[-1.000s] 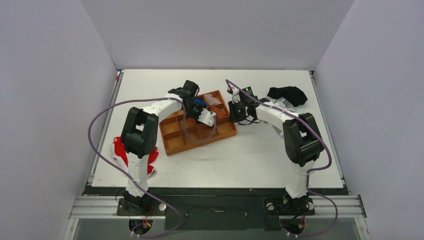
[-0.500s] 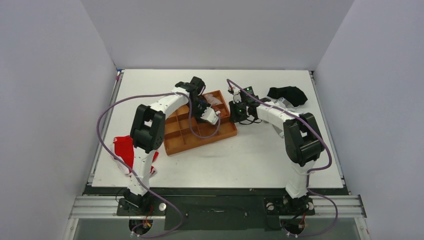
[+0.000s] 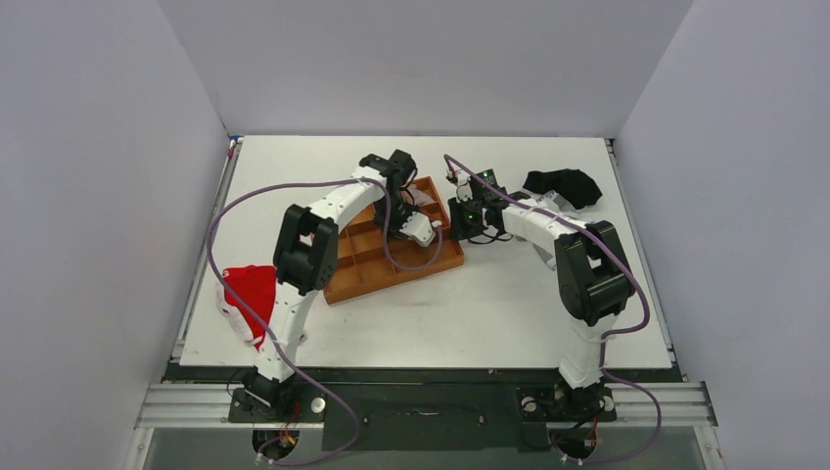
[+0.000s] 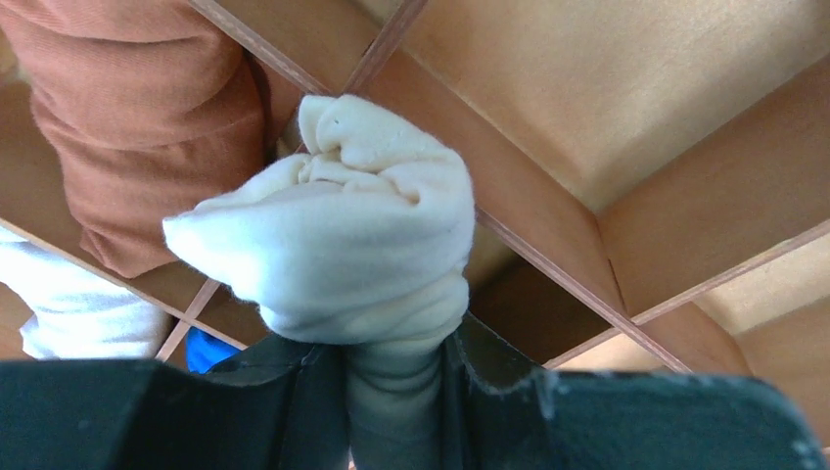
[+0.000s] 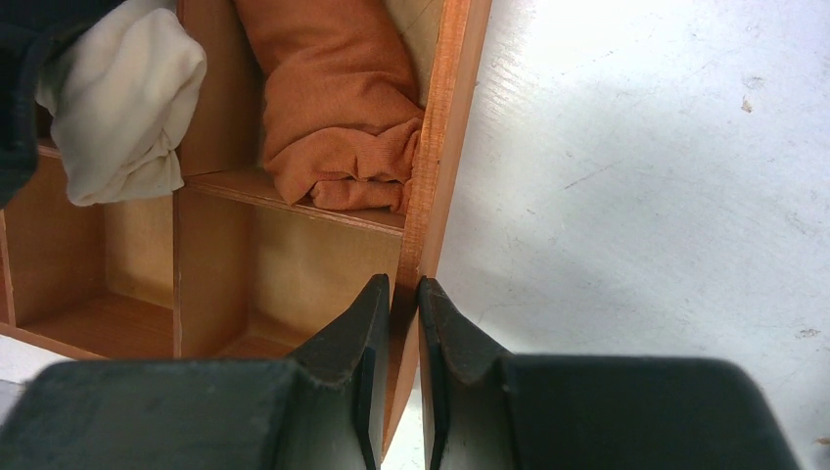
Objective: Roll the underwear
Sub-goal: Place the underwear in the storage box.
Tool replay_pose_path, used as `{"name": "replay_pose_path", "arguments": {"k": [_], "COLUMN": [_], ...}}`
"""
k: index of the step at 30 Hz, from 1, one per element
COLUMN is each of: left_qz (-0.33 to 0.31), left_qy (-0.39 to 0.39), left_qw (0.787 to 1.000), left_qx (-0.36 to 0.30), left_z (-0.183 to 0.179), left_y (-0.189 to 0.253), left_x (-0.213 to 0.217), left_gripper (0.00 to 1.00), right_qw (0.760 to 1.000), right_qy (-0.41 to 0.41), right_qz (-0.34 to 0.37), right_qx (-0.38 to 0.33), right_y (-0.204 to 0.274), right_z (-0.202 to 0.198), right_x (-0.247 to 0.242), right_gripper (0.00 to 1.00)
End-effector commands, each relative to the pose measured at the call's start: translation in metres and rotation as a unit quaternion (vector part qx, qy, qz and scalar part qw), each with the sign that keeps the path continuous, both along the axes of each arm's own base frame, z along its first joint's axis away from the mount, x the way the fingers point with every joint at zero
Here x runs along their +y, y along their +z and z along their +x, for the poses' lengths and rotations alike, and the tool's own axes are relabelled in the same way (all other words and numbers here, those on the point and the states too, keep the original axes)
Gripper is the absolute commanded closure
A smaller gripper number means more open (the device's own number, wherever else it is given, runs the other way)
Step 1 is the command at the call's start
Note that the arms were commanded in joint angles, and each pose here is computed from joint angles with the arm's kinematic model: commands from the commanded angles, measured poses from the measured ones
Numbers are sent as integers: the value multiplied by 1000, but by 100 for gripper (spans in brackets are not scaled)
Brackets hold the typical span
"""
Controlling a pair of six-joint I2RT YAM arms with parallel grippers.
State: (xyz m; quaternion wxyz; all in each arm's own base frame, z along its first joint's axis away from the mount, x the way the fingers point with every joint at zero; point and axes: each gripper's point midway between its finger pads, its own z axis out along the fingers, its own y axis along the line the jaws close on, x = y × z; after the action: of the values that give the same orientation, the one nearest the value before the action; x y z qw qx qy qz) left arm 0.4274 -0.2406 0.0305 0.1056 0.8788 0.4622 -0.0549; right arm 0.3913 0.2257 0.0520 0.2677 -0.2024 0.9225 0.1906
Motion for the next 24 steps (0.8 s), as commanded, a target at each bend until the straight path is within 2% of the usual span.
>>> {"name": "replay_pose_path", "arguments": {"k": [1,11,24], "left_qz": [127,194,263], "left_qy": [-3,-5,4], "left_qw": [989,978,964], "left_qx": [76,72,42], "left_z": [-30,-28,-17], "left_y": [-63,-76,-71], "left_x": [35,42,58], "left_gripper": [100,100,100], "right_qw": [1000,1000,1000], "right_qy": [14,15,16], "right_qz": [14,13,17], "right_qx": [14,15,17], "right_y": [9,5,3], "right_z": [-12,-11,-11], "right_x": [4,6,8], "right_gripper": [100,100,100]}}
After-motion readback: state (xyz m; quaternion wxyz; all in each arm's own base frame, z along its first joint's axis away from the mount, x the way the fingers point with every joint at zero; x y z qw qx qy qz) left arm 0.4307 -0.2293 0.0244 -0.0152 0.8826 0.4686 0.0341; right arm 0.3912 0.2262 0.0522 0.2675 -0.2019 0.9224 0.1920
